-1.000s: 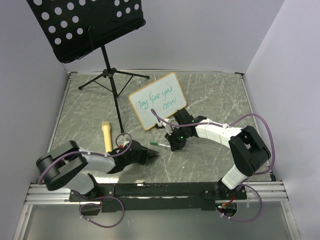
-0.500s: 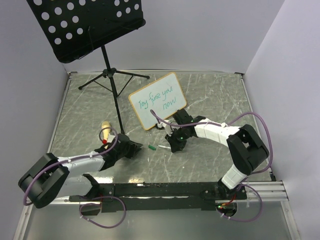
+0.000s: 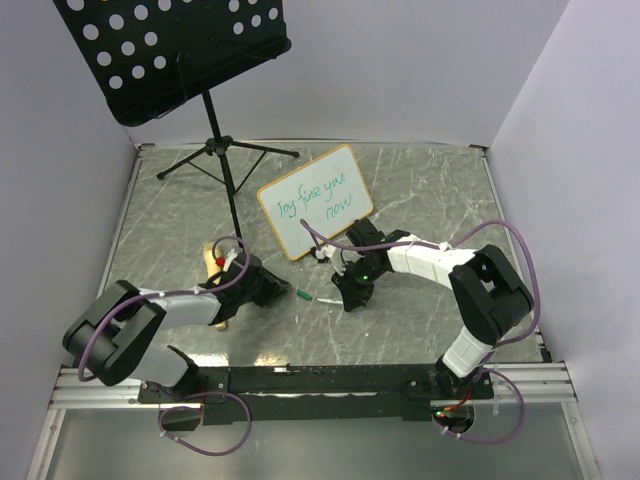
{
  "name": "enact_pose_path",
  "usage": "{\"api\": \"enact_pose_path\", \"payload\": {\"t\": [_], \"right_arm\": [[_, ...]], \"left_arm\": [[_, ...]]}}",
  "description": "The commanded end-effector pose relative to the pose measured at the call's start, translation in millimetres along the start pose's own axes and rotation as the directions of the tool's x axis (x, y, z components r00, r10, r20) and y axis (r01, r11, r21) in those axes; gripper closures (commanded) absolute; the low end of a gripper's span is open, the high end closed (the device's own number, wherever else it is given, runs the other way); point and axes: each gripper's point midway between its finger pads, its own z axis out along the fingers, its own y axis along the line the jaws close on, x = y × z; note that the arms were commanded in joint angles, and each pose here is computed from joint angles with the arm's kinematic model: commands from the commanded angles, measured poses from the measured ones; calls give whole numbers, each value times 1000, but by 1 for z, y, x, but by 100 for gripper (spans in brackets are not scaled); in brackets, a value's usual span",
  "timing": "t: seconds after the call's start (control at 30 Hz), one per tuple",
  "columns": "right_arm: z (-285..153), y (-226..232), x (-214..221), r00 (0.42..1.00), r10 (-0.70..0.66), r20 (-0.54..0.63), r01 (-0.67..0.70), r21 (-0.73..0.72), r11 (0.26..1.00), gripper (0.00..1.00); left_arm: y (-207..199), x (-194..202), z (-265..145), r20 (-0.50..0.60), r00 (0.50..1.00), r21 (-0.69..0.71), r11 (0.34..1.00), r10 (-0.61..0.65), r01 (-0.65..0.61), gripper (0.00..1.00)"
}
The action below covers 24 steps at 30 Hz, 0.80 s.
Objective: Write a sentence on the whiteboard
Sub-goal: Insert the whiteboard marker without the cap into the pen cap.
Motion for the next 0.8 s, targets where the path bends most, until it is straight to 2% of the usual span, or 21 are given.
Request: {"api": "enact_pose_path", "payload": {"t": [0.0, 0.37, 0.77], "right_arm": [[1, -4, -13, 1000, -2, 24, 2, -6, 1000, 100], [5, -10, -26, 999, 30, 34, -29, -6, 1000, 100], [5, -9, -21, 999, 49, 20, -49, -6, 999, 100]], "left_arm": [[-1, 5, 7, -35, 998, -2, 999, 52, -52, 70], [7, 9, 8, -56, 998, -28, 999, 37, -38, 70], [15, 12, 12, -69, 997, -50, 998, 29, -33, 73]]}}
